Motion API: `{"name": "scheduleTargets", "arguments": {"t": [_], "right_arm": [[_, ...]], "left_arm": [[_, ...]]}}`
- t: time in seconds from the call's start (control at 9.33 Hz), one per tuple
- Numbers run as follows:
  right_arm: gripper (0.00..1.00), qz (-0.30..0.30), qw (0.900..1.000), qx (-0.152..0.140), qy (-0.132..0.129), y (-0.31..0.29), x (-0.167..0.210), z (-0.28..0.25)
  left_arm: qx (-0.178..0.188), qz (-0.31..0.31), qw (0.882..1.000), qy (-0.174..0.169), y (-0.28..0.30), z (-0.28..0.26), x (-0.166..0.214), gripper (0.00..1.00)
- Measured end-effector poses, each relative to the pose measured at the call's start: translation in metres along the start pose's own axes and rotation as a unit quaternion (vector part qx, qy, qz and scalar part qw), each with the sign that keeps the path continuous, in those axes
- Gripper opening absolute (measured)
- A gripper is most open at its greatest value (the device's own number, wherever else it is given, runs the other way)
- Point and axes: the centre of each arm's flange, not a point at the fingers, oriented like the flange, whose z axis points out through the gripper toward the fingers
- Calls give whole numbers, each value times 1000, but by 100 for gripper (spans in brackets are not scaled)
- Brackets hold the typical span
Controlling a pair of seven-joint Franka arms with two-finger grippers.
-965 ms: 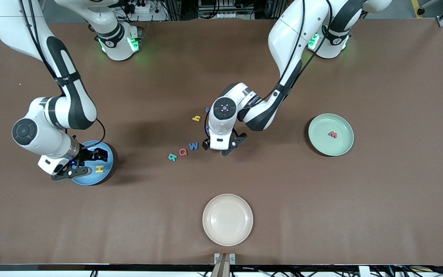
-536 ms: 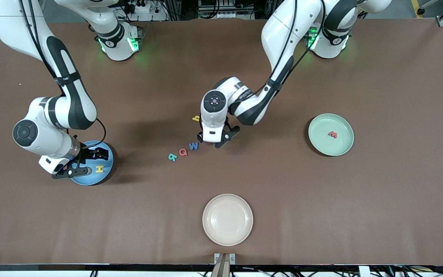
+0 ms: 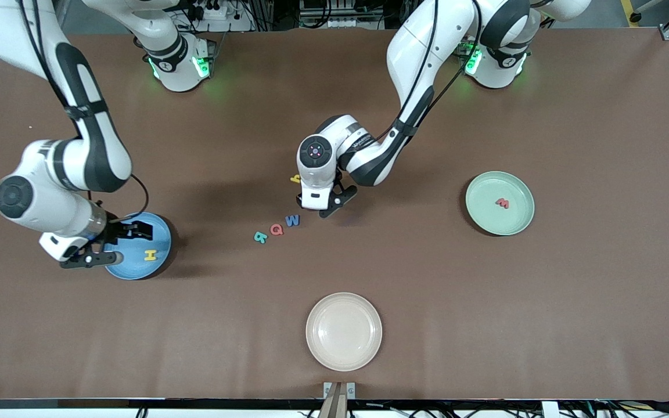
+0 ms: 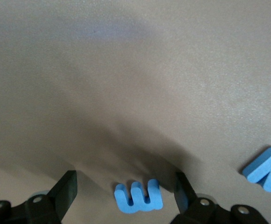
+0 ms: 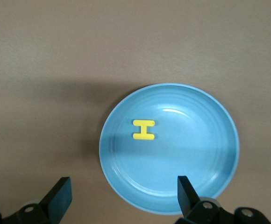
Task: Sort uppercase to blue plate, lowercase to green plate
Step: 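Grasp the blue letter with the left gripper while the right gripper withdraws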
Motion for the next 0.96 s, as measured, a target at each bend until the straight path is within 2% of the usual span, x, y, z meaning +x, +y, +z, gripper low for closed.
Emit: {"name": "scheduleTargets", "arguments": {"t": [0.64, 0.96], "right_arm": [[100, 0, 1000, 4, 15, -1, -20, -90], [100, -8, 1000, -8, 18, -2, -27, -120]], "left_arm": [[-1, -29, 1000, -4, 1, -1, -3, 91], [-6, -44, 999, -6, 3, -2, -10, 90]]}}
